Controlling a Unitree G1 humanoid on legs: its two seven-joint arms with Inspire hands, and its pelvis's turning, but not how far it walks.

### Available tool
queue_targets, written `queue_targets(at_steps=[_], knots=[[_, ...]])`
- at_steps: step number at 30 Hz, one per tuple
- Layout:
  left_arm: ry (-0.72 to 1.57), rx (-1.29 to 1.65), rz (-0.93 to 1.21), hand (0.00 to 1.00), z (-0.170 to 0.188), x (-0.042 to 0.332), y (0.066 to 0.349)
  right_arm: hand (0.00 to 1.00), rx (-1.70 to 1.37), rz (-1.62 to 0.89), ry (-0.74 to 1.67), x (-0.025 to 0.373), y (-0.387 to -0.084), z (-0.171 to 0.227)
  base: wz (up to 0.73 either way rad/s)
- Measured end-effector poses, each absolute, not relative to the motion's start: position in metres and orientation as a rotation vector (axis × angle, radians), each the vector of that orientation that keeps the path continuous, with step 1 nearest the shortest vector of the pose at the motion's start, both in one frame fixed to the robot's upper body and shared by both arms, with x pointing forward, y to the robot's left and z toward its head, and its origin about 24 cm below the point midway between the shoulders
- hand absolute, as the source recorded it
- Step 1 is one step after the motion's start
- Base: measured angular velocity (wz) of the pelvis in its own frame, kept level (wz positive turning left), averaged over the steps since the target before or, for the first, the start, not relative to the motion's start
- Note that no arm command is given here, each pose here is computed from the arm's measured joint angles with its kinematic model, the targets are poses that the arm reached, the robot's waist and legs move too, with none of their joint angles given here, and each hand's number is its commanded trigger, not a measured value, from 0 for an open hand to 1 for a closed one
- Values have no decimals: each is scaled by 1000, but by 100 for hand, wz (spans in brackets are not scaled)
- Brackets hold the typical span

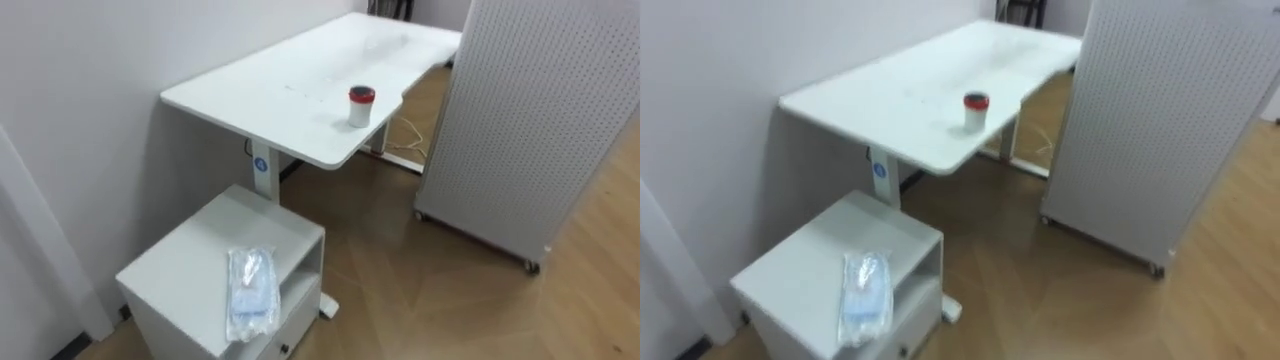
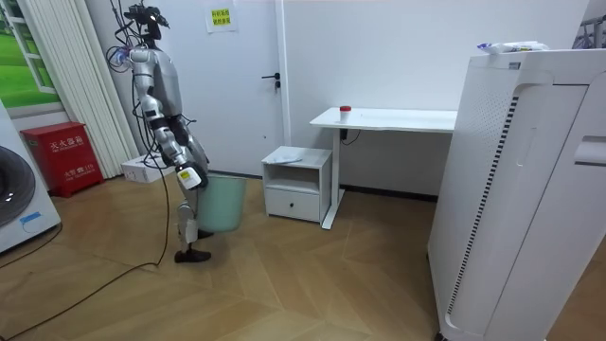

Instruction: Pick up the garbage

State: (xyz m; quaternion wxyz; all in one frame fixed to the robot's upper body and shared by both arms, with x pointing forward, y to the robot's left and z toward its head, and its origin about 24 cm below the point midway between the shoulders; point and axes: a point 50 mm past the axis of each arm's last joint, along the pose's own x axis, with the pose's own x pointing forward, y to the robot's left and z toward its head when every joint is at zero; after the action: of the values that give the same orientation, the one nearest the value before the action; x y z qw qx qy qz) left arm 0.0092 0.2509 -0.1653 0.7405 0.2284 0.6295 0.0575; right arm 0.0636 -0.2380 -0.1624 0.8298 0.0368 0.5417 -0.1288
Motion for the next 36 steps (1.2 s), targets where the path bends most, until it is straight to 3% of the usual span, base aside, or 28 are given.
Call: queue_targets(at_steps=[3,8,12,21,31,36], knots=[[1377,494,55,0,-168,11,240,100,67,-343,1175,56,-253,-160,13],[1428,456,97,0,-167,-10,246,100,53,-360,1187,49,-259,-159,-53],[1347,444,113,0,-165,11,249,100,65,-397,1204,39,-260,-159,-20],[1116,491,163,0,-156,74,251,100,56,-478,1131,56,-267,-154,-14],[1004,536,259,0,-148,79,250,100,29,-452,1092,59,-262,-155,18],[812,637,283,0,-133,111,249,100,7,-366,1090,69,-255,-156,11]])
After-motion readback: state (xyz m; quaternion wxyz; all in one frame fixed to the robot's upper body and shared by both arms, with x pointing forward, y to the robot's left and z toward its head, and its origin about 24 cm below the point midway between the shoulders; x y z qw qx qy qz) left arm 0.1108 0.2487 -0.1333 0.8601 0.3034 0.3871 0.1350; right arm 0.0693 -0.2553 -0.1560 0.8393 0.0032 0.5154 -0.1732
